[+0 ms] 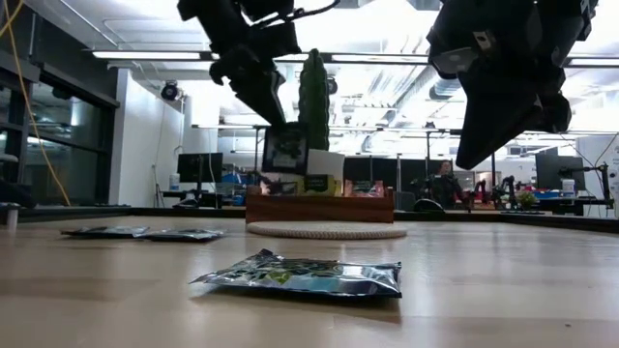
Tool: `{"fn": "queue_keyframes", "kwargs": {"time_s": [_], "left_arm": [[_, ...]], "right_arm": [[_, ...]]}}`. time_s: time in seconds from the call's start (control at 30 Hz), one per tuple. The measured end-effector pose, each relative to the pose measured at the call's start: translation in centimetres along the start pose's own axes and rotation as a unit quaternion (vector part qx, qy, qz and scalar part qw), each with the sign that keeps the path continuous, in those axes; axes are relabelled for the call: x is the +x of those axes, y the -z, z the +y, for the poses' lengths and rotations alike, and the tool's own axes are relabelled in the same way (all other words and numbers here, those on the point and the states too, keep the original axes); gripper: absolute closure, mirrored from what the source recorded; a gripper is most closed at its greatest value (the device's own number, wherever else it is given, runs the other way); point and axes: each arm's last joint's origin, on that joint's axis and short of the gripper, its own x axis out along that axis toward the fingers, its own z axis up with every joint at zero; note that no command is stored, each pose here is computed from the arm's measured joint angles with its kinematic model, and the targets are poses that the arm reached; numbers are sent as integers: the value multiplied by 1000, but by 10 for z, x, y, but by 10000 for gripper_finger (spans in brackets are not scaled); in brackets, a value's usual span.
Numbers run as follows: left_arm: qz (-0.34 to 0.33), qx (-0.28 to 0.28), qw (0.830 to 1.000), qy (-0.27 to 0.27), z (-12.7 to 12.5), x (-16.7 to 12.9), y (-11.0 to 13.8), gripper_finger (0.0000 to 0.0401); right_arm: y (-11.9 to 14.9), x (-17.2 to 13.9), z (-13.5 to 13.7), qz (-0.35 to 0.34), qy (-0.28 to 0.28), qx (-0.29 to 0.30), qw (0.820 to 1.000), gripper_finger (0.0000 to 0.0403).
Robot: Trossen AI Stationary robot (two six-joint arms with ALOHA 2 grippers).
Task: Pick & Place Tea
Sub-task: Put the purple tea bag into the left section of the wooden organizer
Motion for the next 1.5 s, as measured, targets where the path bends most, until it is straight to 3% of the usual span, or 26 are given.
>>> {"fn": "queue_keyframes", "kwargs": {"time_s": [0.3,0.5,0.83,1.5], "left_arm": [[44,-10,996,-83,71,-12,23,401],[40,-15,996,-83,96,-12,37,401],[3,14,998,-64,99,-5,32,401],[87,22,996,-2,92,46,48,401]], "right_arm": [[-1,0,0,-13,3,8,1000,402],[-1,0,0,-20,5,14,1000,402],[-2,0,0,-27,6,15,1000,402],[-2,0,1,-27,4,23,999,402]]}}
